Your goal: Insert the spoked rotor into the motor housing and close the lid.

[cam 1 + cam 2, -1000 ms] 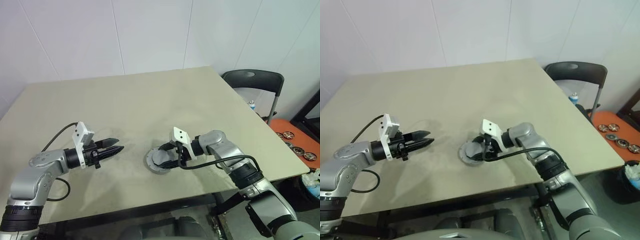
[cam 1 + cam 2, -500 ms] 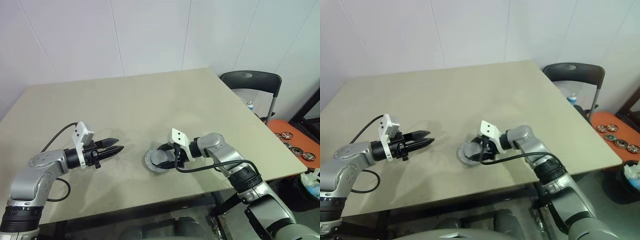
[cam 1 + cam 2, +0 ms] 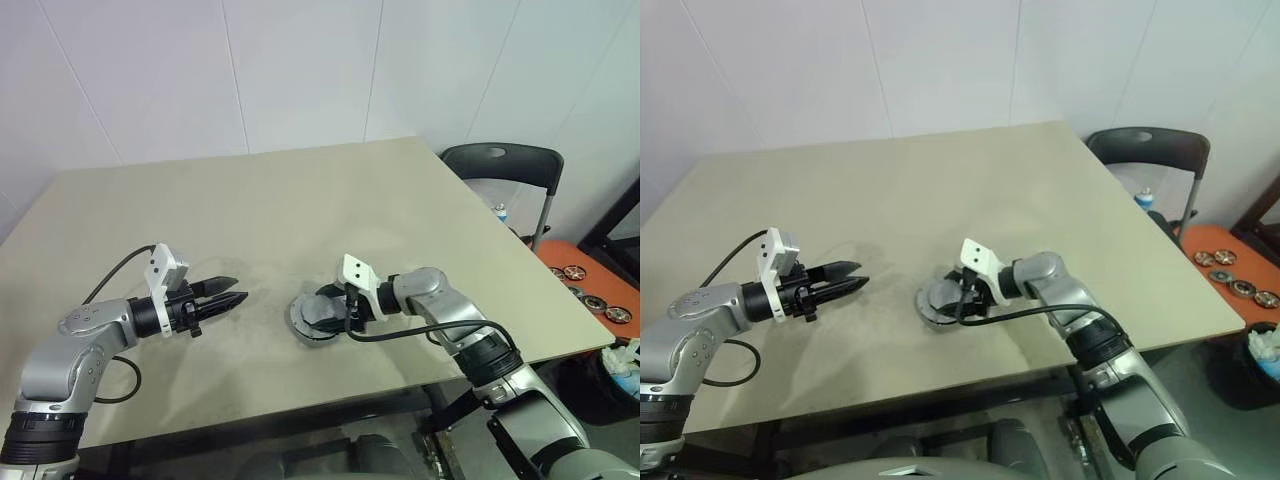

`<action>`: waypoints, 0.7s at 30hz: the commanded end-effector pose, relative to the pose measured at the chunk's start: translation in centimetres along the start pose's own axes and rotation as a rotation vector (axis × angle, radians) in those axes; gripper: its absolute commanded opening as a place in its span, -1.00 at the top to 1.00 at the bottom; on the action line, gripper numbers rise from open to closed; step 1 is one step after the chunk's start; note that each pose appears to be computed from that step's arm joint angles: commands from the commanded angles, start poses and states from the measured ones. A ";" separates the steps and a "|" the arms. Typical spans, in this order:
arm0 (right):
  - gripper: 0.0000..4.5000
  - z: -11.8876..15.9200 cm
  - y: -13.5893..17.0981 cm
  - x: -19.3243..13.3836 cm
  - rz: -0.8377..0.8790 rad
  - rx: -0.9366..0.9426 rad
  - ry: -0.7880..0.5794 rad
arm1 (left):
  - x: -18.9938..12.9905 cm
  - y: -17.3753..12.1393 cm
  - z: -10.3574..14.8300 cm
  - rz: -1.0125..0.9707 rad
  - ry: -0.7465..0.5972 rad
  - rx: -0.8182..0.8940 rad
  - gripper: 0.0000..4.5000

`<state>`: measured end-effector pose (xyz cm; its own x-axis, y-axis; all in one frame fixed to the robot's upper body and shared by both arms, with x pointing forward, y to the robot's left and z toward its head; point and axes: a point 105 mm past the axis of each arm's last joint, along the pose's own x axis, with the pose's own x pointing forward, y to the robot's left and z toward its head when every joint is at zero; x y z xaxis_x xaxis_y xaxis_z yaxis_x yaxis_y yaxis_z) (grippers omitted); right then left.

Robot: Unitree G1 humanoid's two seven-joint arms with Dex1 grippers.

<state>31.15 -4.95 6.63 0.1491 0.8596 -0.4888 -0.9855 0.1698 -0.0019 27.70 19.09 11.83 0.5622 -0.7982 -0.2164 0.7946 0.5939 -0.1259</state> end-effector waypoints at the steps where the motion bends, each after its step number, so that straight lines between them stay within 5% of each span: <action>1: -0.48 0.0 -0.2 -0.6 0.004 0.000 0.010 | 0.1 -0.1 1.2 -0.016 -0.024 0.035 0.07; 21: -0.48 -0.1 0.5 0.0 0.020 -0.036 0.000 | 0.1 -0.2 1.0 -0.014 -0.022 0.031 0.07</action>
<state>30.59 -5.06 6.56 0.1191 0.8674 -0.4832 -0.9910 0.1338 -0.0042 27.73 19.10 11.83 0.5620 -0.7984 -0.2161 0.7948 0.5936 -0.1261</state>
